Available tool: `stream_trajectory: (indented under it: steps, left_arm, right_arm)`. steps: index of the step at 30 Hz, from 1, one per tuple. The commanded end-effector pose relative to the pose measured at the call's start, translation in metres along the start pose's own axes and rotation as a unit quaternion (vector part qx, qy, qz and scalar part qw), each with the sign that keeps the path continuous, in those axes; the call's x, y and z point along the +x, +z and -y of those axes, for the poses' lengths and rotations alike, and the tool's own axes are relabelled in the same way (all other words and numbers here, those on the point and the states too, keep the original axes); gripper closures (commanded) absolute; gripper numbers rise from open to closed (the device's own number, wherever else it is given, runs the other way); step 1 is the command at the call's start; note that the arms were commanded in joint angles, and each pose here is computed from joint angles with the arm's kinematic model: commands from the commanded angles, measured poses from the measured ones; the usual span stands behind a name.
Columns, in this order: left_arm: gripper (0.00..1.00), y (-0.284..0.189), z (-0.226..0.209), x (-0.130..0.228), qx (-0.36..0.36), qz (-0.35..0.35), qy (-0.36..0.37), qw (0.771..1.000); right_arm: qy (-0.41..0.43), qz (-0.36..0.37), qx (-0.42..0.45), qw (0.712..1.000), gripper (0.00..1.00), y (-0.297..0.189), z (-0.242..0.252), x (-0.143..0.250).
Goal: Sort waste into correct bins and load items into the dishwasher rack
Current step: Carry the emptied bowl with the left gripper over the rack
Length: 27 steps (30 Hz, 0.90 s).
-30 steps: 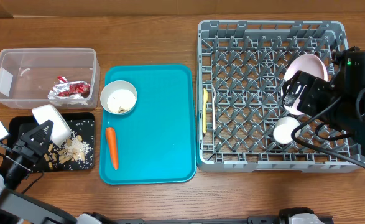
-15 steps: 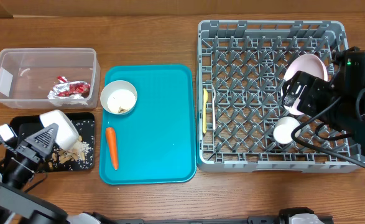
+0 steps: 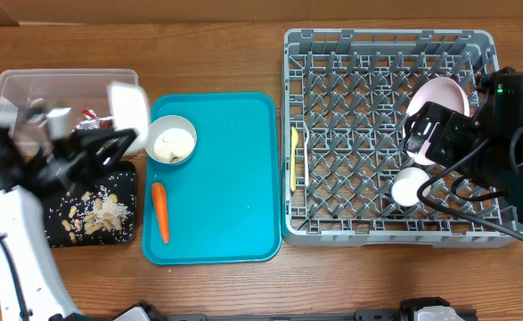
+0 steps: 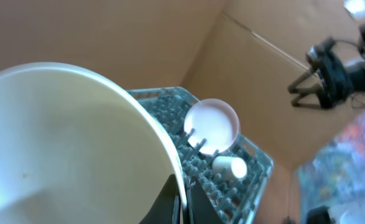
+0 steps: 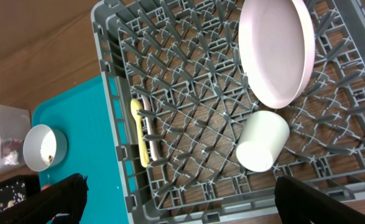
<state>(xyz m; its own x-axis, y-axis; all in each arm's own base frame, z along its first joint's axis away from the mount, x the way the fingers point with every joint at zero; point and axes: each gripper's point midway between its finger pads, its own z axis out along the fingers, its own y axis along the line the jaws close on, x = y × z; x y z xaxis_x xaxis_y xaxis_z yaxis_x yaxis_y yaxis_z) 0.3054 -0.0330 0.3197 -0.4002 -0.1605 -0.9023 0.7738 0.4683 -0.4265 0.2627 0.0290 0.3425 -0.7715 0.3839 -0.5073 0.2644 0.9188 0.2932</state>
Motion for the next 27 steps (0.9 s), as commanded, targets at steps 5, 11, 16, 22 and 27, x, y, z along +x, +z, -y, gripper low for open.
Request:
stream_trajectory:
  steps: [5,11,16,22,27]
  left_arm:
    - [0.96,0.106,0.0,-0.025,-0.036,-0.064,-0.065,0.995]
    - [0.96,0.18,0.017,-0.046,0.01,-0.019,-0.065,0.998]
    - [0.96,0.243,0.005,-0.02,0.054,-0.016,-0.133,0.99]
    - [0.95,0.3,-0.007,0.014,0.136,0.017,-0.204,0.969]
    - [0.95,0.32,-0.014,0.044,0.177,0.036,-0.254,0.95]
  right_arm:
    - [-0.002,0.011,-0.001,1.0,0.0,-0.004,0.0,-0.004]
    - [-0.002,0.012,-0.001,1.0,0.0,-0.004,0.0,-0.004]
    - [-0.002,0.012,-0.001,1.0,0.0,-0.004,0.0,-0.004]
    - [-0.002,0.01,0.0,1.0,0.0,-0.004,0.001,-0.003]
    - [-0.002,0.01,0.0,1.0,0.0,-0.004,0.001,-0.003]
